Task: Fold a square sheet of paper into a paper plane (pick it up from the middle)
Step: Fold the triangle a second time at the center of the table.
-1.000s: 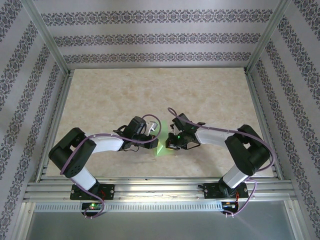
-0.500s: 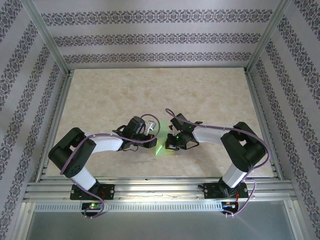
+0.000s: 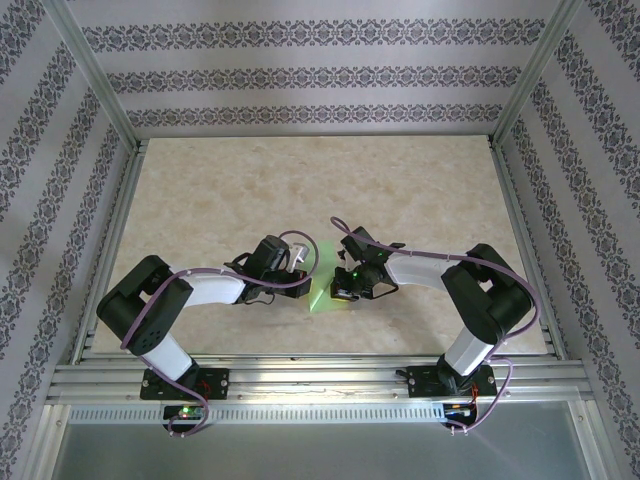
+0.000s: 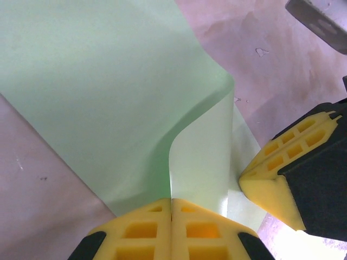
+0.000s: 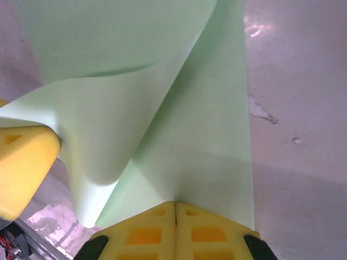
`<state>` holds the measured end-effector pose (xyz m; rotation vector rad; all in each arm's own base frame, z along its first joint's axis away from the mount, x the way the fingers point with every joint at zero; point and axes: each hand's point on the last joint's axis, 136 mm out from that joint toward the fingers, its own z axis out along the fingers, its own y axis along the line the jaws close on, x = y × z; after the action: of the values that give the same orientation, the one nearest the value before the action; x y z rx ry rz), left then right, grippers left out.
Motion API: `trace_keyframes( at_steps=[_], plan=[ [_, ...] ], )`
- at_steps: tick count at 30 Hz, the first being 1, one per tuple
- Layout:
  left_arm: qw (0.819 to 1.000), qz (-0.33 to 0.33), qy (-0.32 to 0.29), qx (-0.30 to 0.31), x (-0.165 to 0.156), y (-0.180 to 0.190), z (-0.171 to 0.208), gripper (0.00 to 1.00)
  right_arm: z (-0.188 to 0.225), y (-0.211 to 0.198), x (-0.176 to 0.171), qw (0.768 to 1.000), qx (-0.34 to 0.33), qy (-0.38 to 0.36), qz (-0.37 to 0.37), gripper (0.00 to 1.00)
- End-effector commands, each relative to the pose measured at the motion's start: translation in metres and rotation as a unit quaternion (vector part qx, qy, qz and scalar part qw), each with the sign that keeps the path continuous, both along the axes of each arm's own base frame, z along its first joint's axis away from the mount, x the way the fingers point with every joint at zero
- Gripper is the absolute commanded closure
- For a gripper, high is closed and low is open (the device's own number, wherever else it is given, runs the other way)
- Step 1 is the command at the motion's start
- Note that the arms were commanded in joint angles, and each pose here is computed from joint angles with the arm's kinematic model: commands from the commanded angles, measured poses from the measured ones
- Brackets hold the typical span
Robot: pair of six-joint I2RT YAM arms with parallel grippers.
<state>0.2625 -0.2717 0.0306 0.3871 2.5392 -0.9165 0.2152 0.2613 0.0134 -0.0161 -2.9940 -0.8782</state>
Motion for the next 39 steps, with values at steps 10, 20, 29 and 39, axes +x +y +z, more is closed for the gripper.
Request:
trace_keyframes(
  at_steps=[10,20,29,39],
  plan=[
    [1.000,0.010,-0.016,0.009,0.010,0.005,0.006,1.00,-0.018,-0.016,-0.016,0.998,-0.050,0.032,0.004,1.00],
    [1.000,0.014,-0.011,0.015,0.007,0.009,0.000,1.00,-0.017,-0.016,-0.017,0.998,-0.048,0.031,0.003,1.00],
    [1.000,0.016,-0.009,0.014,0.007,0.009,-0.001,1.00,-0.017,-0.017,-0.018,0.998,-0.048,0.034,0.003,1.00],
    [1.000,0.023,-0.003,0.015,0.005,0.012,-0.007,1.00,-0.018,-0.016,-0.018,0.998,-0.047,0.036,0.003,1.00]
  ],
)
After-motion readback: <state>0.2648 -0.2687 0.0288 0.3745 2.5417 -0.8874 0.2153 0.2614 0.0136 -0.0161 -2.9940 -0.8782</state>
